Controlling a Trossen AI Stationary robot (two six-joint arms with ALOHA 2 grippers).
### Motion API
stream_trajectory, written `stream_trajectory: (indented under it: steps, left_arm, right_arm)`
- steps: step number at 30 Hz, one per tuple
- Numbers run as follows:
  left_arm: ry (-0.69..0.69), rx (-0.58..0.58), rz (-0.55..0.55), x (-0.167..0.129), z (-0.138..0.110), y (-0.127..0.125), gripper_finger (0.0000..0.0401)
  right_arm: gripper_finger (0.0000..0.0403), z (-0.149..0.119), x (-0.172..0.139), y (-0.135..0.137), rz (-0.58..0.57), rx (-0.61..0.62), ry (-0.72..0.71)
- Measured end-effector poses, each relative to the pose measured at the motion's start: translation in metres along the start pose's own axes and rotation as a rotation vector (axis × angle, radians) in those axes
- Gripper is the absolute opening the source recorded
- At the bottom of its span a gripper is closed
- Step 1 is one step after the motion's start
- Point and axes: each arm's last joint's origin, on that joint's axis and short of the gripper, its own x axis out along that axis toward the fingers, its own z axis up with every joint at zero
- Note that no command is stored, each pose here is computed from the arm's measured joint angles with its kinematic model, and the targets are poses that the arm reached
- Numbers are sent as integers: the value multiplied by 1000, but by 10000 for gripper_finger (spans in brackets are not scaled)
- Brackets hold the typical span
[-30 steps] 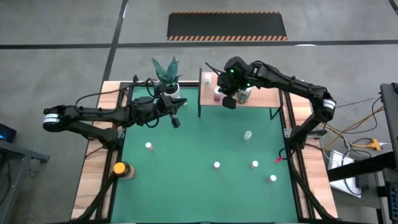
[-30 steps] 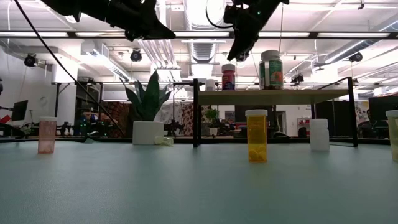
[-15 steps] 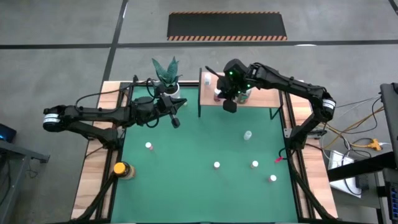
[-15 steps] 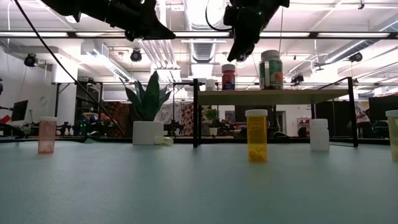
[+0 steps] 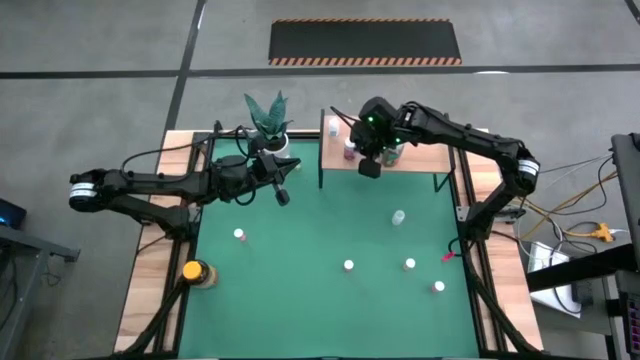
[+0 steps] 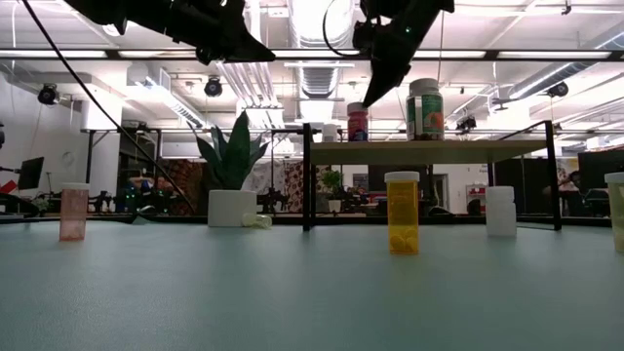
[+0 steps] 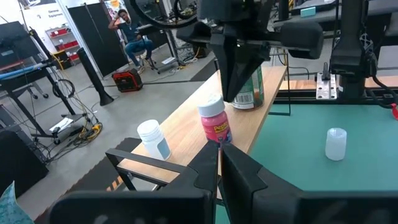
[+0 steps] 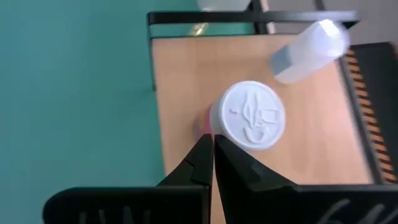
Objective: Pick and place medicine bottles onto shelf by color
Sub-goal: Put the pink pill bottle on the shelf
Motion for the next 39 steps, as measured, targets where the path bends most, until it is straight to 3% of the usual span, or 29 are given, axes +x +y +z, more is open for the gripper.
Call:
stream_trajectory:
  steps: [11, 17, 23, 29, 39]
  left_arm:
    - [1, 1, 0, 0, 0, 0, 1]
    - [1, 0, 0, 0, 0, 0, 1]
    - [2, 1, -1, 0, 0, 0, 1]
    - [5, 3, -2, 0, -1, 0, 1]
    - [5, 3, -1, 0, -1, 0, 1]
  right_arm:
    - [8, 9, -8, -4, -67, 6, -59]
    - [8, 18, 4, -8, -89, 26, -122]
    - [8, 17, 18, -8, -77, 13, -85]
    - [8, 13, 17, -5, -7, -26, -67]
    - [8, 14, 8, -5, -13, -23, -57]
